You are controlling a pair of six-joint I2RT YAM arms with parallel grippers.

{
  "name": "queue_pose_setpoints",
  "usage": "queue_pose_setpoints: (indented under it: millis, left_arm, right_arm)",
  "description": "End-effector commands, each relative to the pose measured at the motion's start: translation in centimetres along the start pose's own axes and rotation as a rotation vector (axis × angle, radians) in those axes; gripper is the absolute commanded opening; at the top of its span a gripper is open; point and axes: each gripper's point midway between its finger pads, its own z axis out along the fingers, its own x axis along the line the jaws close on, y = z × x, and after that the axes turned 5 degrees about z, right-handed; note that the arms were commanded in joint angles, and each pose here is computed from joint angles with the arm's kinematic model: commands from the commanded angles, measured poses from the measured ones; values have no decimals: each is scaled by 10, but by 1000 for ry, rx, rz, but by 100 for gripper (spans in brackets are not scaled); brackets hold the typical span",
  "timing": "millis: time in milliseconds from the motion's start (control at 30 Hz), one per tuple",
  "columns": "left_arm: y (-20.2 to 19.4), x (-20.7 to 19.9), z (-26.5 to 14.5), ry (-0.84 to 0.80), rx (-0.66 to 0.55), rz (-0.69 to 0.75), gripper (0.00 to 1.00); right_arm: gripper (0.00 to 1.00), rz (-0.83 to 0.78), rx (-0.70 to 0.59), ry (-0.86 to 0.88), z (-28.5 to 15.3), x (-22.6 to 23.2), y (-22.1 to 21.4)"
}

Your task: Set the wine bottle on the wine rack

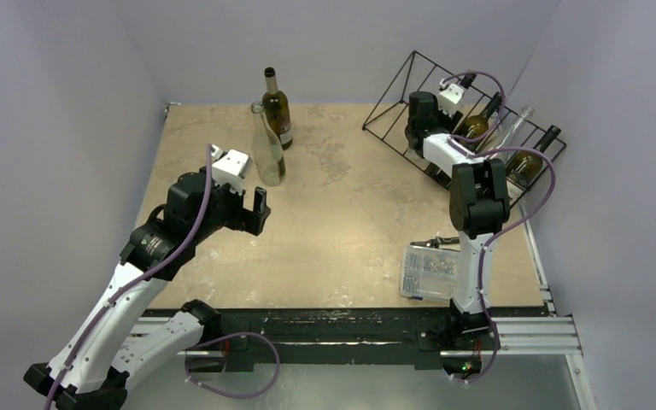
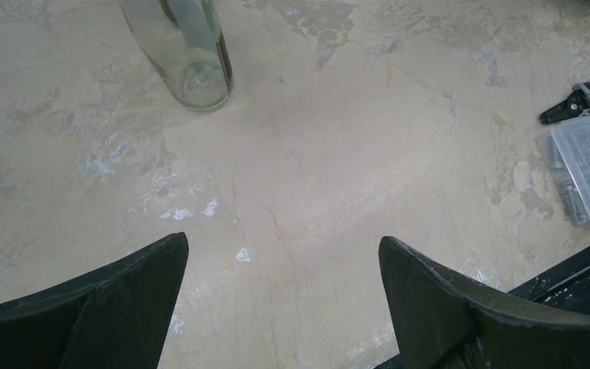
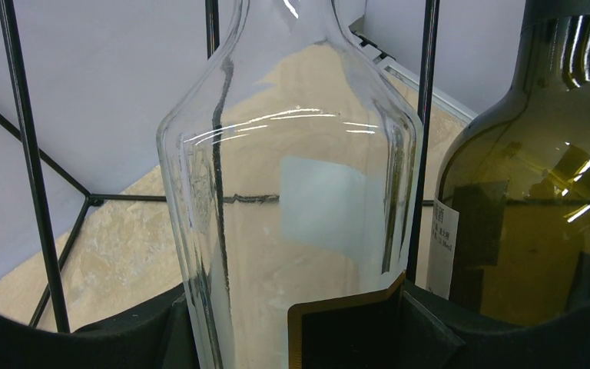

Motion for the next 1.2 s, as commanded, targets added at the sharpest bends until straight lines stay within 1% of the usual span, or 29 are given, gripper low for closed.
queue_pose_setpoints:
  millis: [0,400,567,733,867,1000,1167]
  left_arm:
    - [8,2,1,5,-29,13,94]
    - [7,-1,3,-13,-24,9,94]
    - [6,-2,4,-16,-20,8,94]
    - [5,-4,7,-26,-11,5,94]
    - [3,-5,9,-31,-2,4,94]
    - [3,-4,10,-27,0,0,94]
    - [7,-1,7,-10,-36,-15,94]
  right_arm:
    - [53,57,4,36,4,14,6]
    - [84,11,6,42,-5,8,15]
    - [90,4,-7,48,-14,5,28]
    - [99,-10,-31,60,-26,5,54]
    - [99,-20,-39,83,-40,6,78]
    - [99,-39,-29,116,-61,1,91]
    - [99,-107,-21,158,-97,0,87]
